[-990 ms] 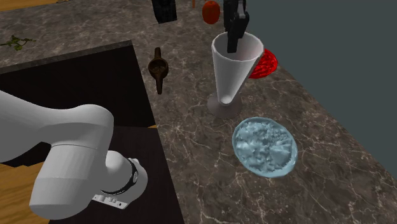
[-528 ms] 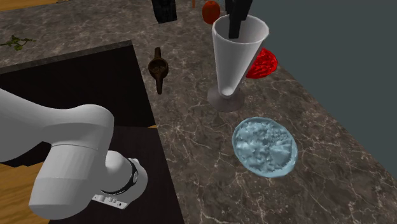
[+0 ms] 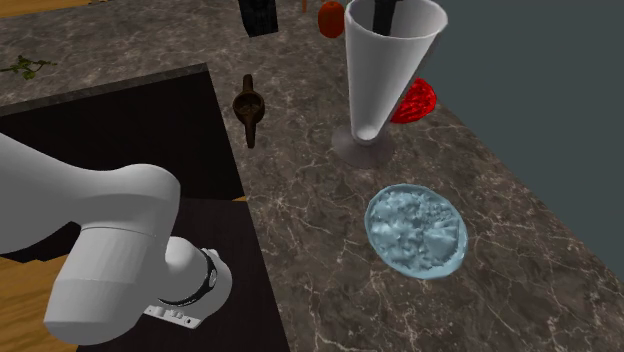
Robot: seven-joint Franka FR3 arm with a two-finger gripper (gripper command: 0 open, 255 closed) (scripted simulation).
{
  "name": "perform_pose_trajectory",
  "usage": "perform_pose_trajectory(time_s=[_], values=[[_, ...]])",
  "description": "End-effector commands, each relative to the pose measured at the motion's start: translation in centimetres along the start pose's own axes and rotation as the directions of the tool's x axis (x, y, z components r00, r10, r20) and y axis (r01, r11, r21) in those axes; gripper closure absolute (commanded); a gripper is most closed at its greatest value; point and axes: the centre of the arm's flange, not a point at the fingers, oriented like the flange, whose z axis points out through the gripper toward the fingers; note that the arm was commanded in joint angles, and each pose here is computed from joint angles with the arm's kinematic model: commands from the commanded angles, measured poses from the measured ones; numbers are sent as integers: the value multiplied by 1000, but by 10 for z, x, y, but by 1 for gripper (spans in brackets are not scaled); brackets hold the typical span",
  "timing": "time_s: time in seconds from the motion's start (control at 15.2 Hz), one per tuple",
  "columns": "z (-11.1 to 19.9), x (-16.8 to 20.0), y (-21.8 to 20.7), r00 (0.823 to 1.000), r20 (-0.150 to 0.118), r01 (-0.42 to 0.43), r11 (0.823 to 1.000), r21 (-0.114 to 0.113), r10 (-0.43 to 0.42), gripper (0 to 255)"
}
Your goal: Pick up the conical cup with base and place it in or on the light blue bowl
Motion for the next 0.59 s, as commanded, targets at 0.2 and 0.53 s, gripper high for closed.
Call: perform_pose_trajectory(time_s=[0.2,0.53], values=[[-19,35,50,1000,0,0,1000,0,0,255],[-38,71,102,1000,0,0,1000,0,0,255]])
